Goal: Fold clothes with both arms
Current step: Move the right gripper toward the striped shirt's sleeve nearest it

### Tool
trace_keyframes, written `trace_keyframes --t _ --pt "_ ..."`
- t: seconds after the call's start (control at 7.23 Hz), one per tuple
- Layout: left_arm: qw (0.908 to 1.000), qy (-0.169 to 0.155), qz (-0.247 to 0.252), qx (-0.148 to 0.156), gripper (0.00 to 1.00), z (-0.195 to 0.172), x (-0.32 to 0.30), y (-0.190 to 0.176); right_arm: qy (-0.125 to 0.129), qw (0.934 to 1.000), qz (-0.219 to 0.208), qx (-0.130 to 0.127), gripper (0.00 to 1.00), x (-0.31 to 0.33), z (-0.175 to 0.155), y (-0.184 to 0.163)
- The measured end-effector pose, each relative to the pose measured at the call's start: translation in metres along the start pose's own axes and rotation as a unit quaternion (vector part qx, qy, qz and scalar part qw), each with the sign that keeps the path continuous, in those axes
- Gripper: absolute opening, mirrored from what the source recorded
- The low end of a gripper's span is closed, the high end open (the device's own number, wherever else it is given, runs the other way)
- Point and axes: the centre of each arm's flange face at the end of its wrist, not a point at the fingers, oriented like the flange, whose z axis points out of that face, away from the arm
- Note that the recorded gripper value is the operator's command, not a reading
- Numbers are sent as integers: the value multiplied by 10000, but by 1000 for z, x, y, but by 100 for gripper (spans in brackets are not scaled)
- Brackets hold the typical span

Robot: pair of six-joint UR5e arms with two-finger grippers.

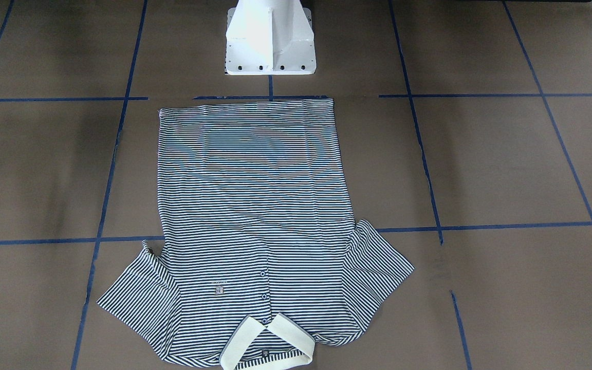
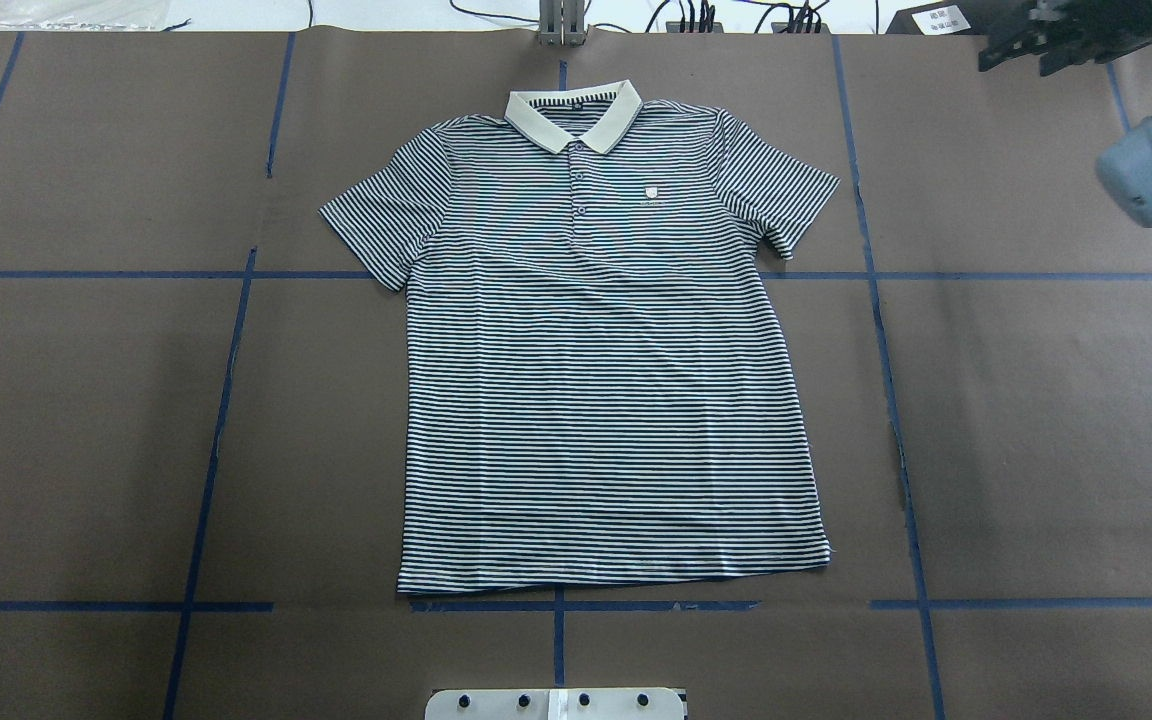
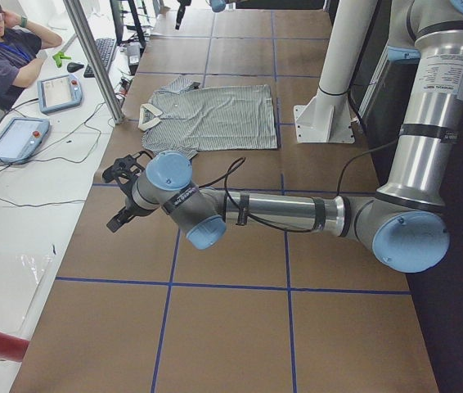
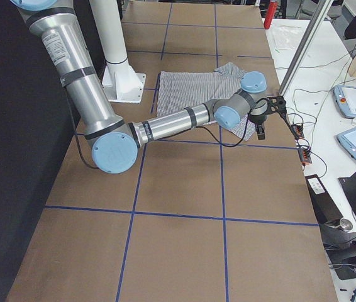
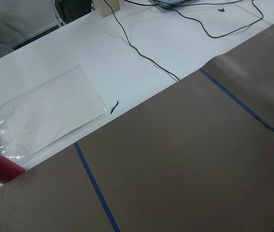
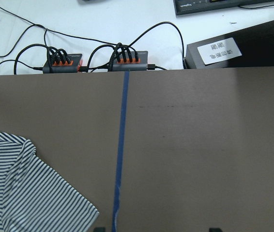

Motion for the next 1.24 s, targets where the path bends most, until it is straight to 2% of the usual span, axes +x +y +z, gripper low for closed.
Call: trace_keyframes --t 0.28,0.41,1.24 --pt "10000 2 4 4 100 0 0 -1 90 9998 115 135 61 -54 70 21" --pt "10000 2 2 3 100 0 0 0 160 9998 86 117 61 -66 90 32" --pt "10000 2 0 -1 100 0 0 -1 502 9987 -23 -50 57 -94 151 53"
